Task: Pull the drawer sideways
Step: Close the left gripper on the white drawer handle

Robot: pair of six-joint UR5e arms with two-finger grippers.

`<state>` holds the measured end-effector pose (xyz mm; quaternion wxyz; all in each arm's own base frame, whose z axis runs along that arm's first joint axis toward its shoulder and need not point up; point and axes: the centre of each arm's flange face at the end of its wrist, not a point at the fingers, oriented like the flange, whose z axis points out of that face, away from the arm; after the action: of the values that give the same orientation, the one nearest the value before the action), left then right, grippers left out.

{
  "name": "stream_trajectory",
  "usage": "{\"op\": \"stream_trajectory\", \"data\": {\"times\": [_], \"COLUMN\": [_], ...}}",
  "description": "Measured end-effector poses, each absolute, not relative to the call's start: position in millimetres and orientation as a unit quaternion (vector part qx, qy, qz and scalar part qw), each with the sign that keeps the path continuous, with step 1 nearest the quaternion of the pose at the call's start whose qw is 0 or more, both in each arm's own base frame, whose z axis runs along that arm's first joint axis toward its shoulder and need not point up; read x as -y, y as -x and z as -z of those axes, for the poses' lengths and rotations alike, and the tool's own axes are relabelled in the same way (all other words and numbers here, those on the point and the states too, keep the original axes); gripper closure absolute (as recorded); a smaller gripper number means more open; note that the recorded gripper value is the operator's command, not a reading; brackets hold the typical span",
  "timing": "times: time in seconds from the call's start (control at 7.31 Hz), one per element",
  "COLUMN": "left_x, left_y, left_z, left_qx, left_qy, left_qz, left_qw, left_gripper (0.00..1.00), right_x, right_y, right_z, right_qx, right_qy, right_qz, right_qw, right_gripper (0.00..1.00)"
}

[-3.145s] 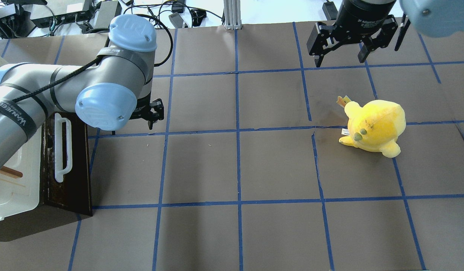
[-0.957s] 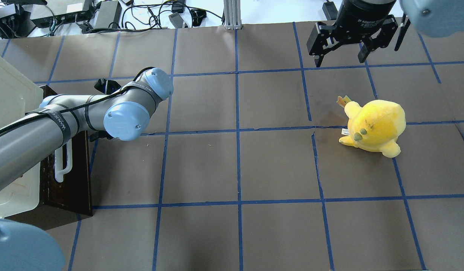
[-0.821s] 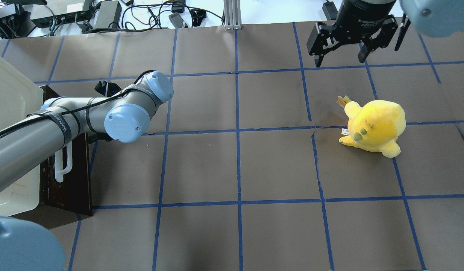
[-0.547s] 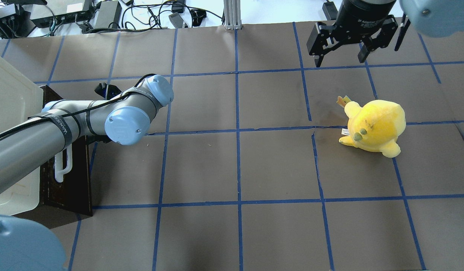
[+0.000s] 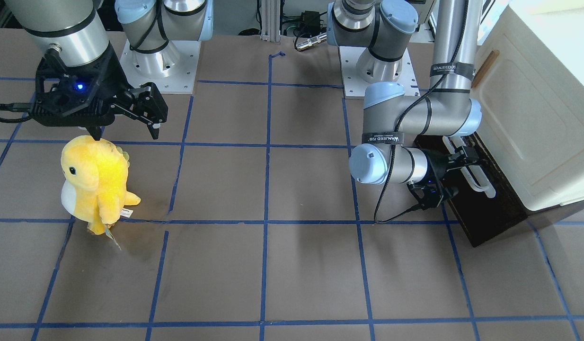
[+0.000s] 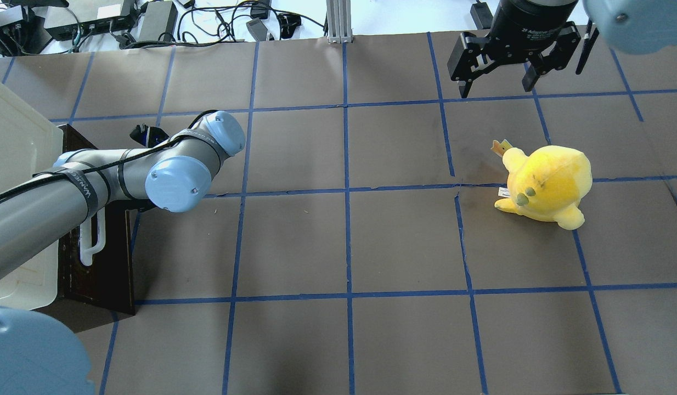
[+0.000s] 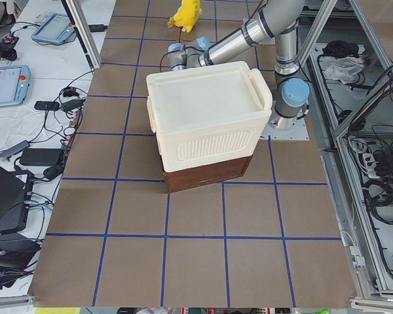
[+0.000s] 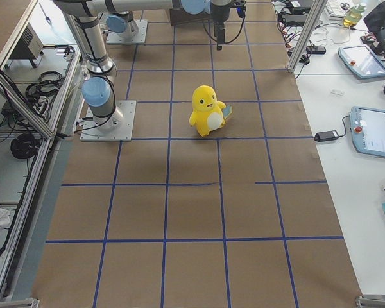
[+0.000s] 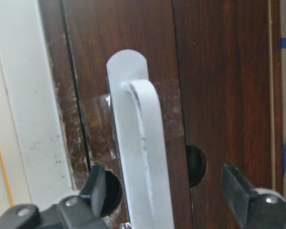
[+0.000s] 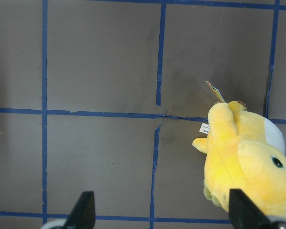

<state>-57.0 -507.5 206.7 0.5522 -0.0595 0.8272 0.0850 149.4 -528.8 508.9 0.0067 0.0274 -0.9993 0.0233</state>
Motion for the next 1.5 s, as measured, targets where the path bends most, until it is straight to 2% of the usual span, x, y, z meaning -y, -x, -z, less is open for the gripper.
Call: {"op": "stream_trajectory", "data": {"times": [0.41, 0.55, 0.82, 1.5], "left_x": [505, 505, 505, 503], "left_y": [61, 61, 61, 68], "left_z": [-208, -209, -209, -211], "left_qx": [-0.828, -0.828, -0.828, -0.829], "left_qy": [0.056, 0.055, 0.055, 0.051], "left_qz": [-0.083, -0.083, -0.083, -0.078], "left_qw": [0.552, 0.552, 0.552, 0.552], "left_gripper": [0.28, 0.37, 0.45, 0.54], "right_x": [529, 529, 529, 529], "right_y": [-149, -149, -149, -149], "right_z": [-509, -509, -509, -509], "right_qx": [0.999, 0.999, 0.999, 0.999], "right_qy": [-0.027, -0.027, -0.027, -0.027], "right_qz": [-0.023, -0.023, -0.023, -0.023], "right_qw": [0.007, 0.007, 0.007, 0.007], "right_gripper": [0.00, 0.00, 0.00, 0.00]}}
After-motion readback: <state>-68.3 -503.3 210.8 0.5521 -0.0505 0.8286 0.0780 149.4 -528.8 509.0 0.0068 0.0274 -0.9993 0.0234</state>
